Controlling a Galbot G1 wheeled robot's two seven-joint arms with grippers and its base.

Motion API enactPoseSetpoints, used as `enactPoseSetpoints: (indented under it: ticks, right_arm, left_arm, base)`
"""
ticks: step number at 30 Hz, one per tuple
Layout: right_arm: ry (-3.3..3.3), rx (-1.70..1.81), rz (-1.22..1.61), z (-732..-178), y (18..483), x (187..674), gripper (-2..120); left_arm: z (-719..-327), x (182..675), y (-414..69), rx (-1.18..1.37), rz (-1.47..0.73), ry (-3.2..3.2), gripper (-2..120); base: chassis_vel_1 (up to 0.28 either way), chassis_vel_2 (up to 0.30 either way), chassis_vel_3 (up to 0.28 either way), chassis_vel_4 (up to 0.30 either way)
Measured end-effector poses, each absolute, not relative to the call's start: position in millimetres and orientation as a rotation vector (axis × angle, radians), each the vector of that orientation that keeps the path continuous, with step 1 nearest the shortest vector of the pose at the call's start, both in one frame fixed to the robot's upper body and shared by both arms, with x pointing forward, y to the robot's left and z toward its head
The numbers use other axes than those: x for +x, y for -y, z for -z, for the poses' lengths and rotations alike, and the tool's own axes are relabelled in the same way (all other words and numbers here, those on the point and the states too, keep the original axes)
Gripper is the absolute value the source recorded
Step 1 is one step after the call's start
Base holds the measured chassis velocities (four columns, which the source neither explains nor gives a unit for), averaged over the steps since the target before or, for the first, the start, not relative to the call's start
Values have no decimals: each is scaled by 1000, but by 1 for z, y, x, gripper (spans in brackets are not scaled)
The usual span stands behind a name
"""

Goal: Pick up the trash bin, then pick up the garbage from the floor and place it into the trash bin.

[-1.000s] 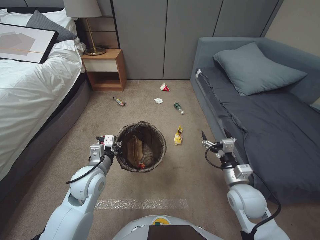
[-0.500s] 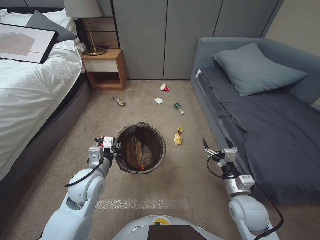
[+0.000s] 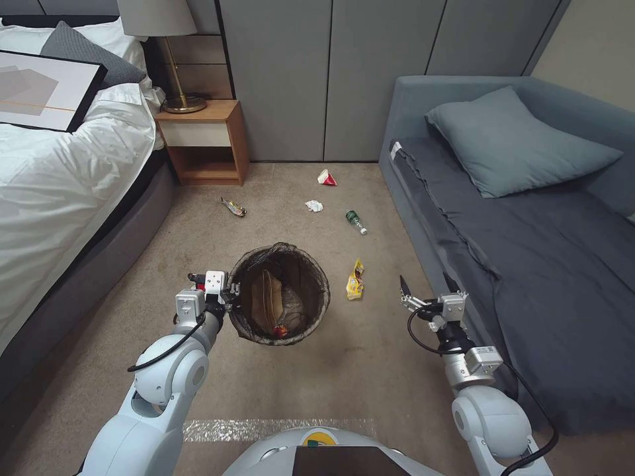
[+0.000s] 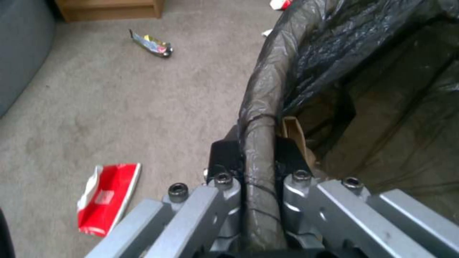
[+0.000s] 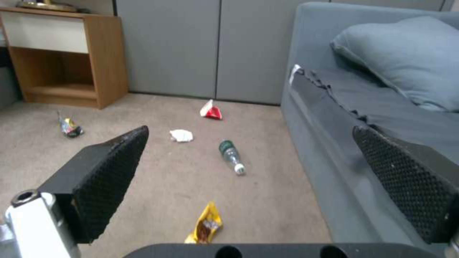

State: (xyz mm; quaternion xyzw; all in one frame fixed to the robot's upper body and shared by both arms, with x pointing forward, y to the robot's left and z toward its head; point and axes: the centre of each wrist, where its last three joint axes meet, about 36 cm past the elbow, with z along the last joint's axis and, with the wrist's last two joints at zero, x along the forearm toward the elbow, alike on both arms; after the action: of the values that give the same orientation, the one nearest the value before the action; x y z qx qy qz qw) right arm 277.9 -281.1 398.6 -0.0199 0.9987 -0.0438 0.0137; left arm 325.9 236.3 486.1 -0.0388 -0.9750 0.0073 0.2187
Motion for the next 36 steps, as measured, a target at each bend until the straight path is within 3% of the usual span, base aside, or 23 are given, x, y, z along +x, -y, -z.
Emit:
enactPoseSetpoints:
  ticks: [36]
  right_arm:
    - [-3128,-61,129,-395,279,278,100]
  left_arm:
    - [-486,325,-237,-124,-20,2700,5]
  base:
    - [-111,118,112,-112]
